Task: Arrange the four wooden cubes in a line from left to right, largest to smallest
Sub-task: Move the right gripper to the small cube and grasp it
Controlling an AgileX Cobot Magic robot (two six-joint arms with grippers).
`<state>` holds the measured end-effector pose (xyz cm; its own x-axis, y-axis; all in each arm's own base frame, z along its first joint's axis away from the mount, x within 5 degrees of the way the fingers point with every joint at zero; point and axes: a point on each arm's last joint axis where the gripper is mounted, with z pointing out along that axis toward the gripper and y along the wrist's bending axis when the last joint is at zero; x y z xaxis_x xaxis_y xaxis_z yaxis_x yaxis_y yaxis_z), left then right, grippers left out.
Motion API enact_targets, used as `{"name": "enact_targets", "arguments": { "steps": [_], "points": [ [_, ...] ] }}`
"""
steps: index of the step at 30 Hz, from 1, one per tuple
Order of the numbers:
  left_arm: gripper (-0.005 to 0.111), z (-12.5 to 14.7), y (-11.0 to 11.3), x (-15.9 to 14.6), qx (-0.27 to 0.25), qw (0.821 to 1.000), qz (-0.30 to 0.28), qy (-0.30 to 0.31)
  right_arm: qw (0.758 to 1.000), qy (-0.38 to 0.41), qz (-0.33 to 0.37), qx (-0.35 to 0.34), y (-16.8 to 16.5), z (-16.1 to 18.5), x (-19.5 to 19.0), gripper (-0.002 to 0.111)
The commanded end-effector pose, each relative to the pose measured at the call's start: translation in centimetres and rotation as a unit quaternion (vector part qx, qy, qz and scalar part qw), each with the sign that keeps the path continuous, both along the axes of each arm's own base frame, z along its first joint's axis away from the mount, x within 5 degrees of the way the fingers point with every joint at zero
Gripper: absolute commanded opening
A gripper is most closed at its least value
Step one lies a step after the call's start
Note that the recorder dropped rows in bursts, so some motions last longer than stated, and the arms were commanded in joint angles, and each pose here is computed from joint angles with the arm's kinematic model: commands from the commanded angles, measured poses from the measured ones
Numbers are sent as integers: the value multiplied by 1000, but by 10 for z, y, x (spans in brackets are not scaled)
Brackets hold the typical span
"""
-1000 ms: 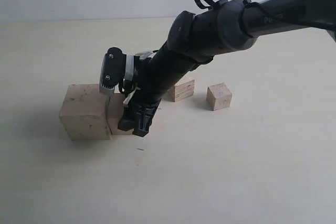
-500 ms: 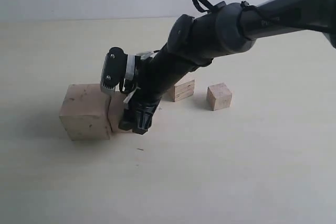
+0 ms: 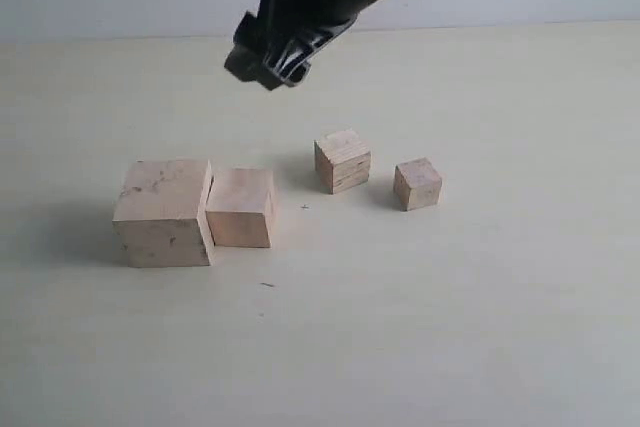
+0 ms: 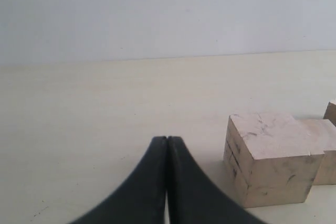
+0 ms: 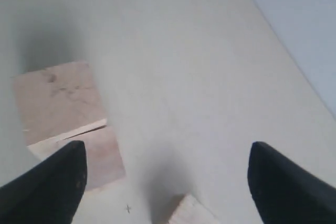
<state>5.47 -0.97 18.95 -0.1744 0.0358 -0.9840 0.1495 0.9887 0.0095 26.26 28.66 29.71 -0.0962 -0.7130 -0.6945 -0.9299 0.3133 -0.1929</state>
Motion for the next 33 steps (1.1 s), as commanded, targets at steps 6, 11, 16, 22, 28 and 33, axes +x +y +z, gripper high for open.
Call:
{"name": "enact_targets", "arguments": {
  "steps": [6,11,16,22,28,33],
  "points": [
    [0,0,0,0,-6,1000,1,-4,935,161,-315,-30,-18,-82,50,79],
    [0,0,0,0,-6,1000,1,-4,932,173,-313,-66,-10,-137,62,79],
    [0,0,0,0,-6,1000,1,-4,934,168,-311,-57,-5,-158,67,79],
    [0,0,0,0,-6,1000,1,-4,936,160,-302,-87,-6,-173,69,70],
    [0,0,0,0,-6,1000,1,-4,936,157,-301,-96,-8,-171,68,18],
    [0,0,0,0,-6,1000,1,-4,934,154,-303,-110,-14,-122,64,0]
  ]
}}
